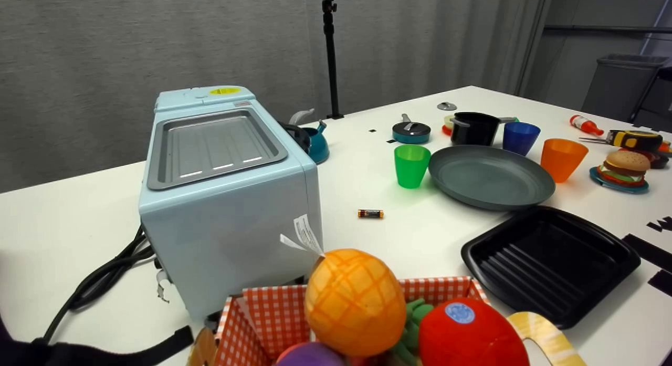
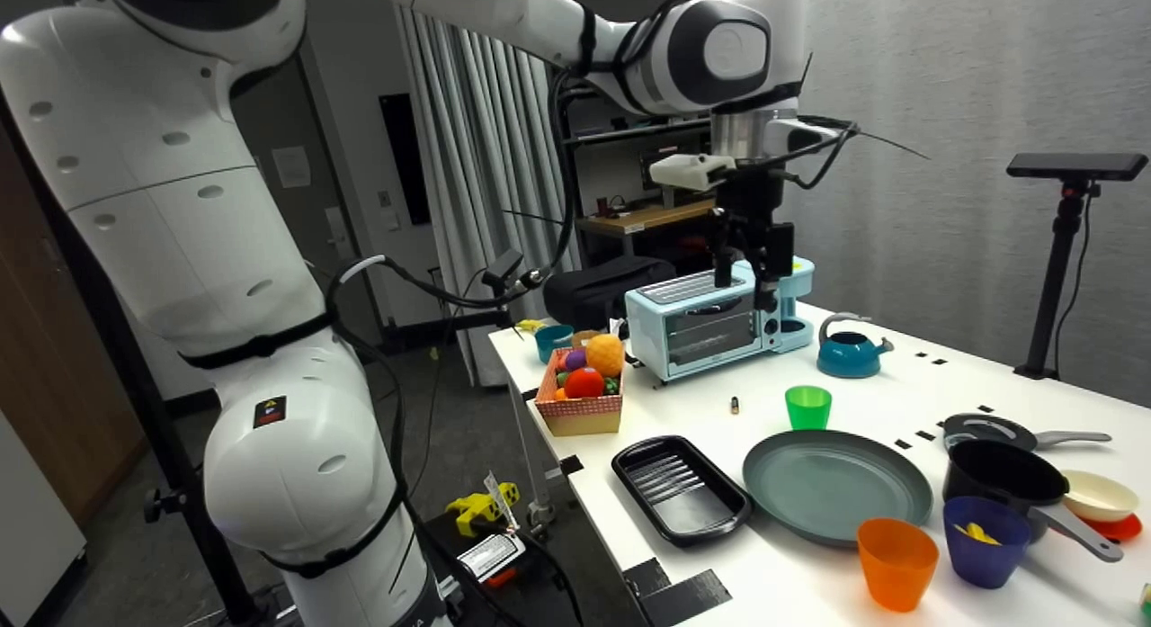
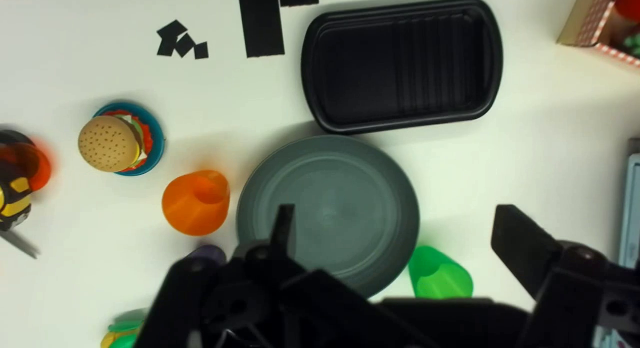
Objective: Pour the contents in the dark blue cup onto the grey plate, put the dark blue cup inside the green cup
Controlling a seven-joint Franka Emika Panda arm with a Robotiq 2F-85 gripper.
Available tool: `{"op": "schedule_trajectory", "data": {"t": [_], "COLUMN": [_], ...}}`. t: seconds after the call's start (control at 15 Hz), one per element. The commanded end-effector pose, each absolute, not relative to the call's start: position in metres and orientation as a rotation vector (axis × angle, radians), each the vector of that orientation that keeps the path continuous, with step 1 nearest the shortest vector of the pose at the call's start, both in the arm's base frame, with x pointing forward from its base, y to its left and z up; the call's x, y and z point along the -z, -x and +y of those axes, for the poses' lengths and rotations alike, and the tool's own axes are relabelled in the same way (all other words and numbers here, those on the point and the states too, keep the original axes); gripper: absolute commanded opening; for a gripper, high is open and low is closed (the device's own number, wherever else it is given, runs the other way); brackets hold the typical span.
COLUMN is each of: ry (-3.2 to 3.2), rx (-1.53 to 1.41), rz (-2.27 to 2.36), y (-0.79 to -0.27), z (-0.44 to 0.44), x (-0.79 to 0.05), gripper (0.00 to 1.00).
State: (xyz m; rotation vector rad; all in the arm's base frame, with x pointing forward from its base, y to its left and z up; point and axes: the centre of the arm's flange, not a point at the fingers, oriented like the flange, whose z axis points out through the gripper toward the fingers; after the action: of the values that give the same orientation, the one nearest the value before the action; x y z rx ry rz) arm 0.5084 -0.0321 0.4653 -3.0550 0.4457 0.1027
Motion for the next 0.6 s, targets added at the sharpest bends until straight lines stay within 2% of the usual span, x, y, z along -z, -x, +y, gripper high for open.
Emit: {"op": "schedule_trajectory", "data": {"t": [0.0, 0.07, 0.53], "ry": [3.074, 3.062, 3.061], "rx": [-0.028, -0.071, -0.049], "rz": [0.546, 0.500, 0.534], "y": [-0.538, -0.520, -0.530], "z": [-0.069, -0.055, -0.068], "x": [-0.457, -0.455, -0.452], "gripper": [1.00, 1.00, 1.00]}}
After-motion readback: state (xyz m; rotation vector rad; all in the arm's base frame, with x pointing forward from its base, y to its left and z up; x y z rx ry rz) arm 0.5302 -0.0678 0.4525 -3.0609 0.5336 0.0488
